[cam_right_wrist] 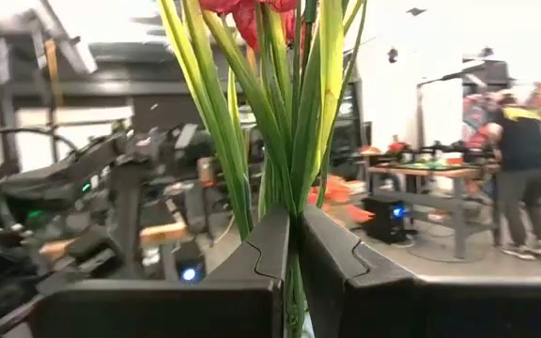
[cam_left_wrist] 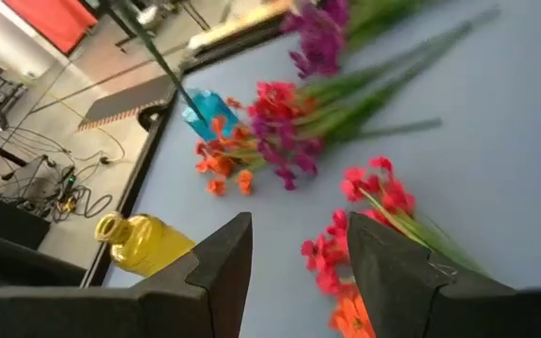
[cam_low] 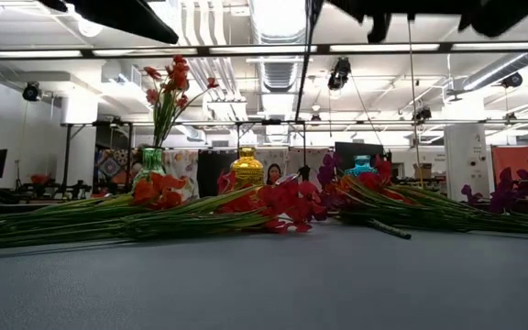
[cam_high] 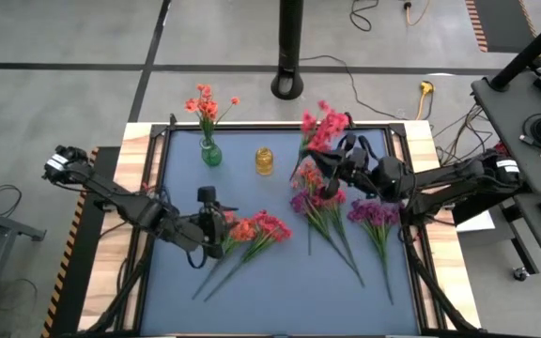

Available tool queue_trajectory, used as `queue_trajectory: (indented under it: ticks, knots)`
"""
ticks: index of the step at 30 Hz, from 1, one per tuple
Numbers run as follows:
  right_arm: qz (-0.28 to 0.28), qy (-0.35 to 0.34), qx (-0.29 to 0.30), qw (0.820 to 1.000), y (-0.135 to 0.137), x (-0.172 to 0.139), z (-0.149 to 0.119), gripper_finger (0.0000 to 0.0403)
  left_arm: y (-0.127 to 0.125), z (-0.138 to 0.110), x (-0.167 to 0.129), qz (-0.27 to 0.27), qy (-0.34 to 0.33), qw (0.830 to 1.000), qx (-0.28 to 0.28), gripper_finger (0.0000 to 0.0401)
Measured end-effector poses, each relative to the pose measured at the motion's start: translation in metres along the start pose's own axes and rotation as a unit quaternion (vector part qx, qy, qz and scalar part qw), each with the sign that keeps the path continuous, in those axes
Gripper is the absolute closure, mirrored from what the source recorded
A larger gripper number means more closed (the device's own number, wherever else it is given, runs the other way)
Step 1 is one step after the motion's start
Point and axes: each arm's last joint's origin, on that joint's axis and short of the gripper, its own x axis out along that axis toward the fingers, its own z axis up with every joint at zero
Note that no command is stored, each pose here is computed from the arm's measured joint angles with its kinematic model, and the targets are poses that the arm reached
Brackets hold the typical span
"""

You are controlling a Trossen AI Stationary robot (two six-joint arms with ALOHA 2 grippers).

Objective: Sort flowers into vase by color
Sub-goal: Put the top left pink flowers into the blue vase

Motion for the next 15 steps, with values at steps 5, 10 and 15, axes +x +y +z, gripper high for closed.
queue_trajectory:
  ticks: [5,10,15]
  knots:
    - [-0.029,-0.033,0.007,0.999,-0.019,-0.012,-0.014,0.039,0.023,-0.016,-0.003,0.029,-0.028,0.998,-0.049,0.0242]
    - [-0.096,-0.025,-0.031,0.995,-0.026,-0.019,-0.014,0.039,0.041,-0.026,-0.004,0.059,-0.041,0.994,-0.085,0.0242]
    - [-0.173,-0.002,-0.057,0.983,-0.033,-0.027,-0.004,0.039,0.046,-0.031,-0.006,0.065,-0.044,0.991,-0.105,0.0242]
